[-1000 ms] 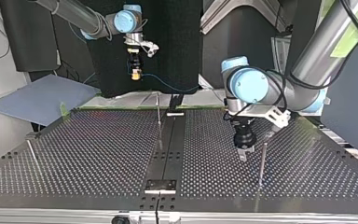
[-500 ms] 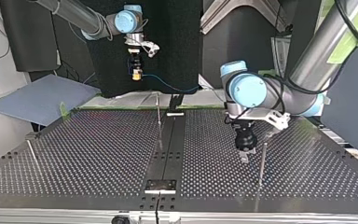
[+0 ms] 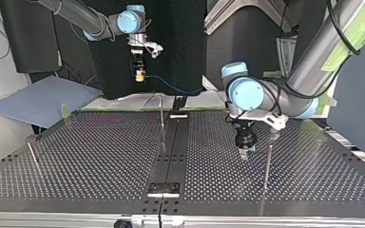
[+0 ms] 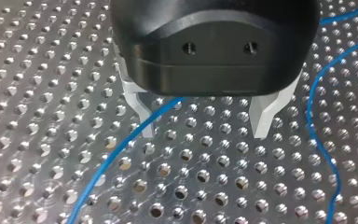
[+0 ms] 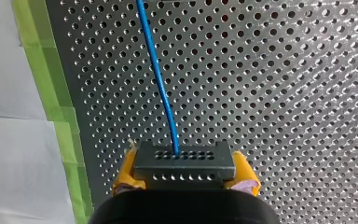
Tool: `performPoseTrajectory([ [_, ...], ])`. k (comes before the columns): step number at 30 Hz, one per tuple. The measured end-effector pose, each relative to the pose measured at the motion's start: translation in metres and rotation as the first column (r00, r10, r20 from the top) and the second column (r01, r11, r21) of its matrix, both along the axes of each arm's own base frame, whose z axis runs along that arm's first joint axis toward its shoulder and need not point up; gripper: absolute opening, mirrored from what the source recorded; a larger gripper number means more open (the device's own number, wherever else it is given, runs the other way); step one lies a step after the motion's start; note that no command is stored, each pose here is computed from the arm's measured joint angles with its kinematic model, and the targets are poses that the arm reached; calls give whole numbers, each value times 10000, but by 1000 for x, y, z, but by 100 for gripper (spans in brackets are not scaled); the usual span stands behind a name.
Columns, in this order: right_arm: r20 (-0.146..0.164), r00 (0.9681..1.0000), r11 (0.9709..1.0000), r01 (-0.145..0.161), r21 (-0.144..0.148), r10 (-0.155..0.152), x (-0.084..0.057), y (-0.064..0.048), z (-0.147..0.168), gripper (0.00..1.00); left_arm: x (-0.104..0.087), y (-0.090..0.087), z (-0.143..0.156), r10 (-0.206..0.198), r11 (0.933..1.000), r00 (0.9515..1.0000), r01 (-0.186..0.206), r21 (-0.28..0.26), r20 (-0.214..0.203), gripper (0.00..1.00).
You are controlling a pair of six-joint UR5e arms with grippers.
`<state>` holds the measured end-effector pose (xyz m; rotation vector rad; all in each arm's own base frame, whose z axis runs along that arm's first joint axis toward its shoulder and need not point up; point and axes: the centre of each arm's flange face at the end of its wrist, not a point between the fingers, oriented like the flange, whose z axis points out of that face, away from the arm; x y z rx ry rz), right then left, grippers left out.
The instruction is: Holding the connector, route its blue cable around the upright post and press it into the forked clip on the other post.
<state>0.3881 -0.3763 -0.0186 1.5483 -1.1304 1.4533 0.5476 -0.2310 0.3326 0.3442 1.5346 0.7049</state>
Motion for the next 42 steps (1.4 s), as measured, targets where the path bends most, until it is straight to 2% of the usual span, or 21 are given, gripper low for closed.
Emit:
performPoseTrajectory([
  [13,26,10000,10000,-16,-39,16,1,0,0,0,-10,3,-27,84,9995,9998,-91,-316,-196,100],
  [23,5,10000,10000,-46,-16,46,2,2,0,0,-8,-4,-69,277,9994,9962,-294,-193,-822,100],
  [27,-17,10000,10000,-25,-2,25,2,2,0,0,-4,-6,-90,267,9990,9948,-302,-337,-986,100],
  [35,-60,10000,10000,-17,28,17,1,2,-1,0,-1,-3,-106,274,9968,9958,-337,-720,-869,100],
  [42,-32,10000,10000,-47,4,47,2,2,0,0,-6,0,-119,121,9930,9980,-194,-1164,-626,100],
])
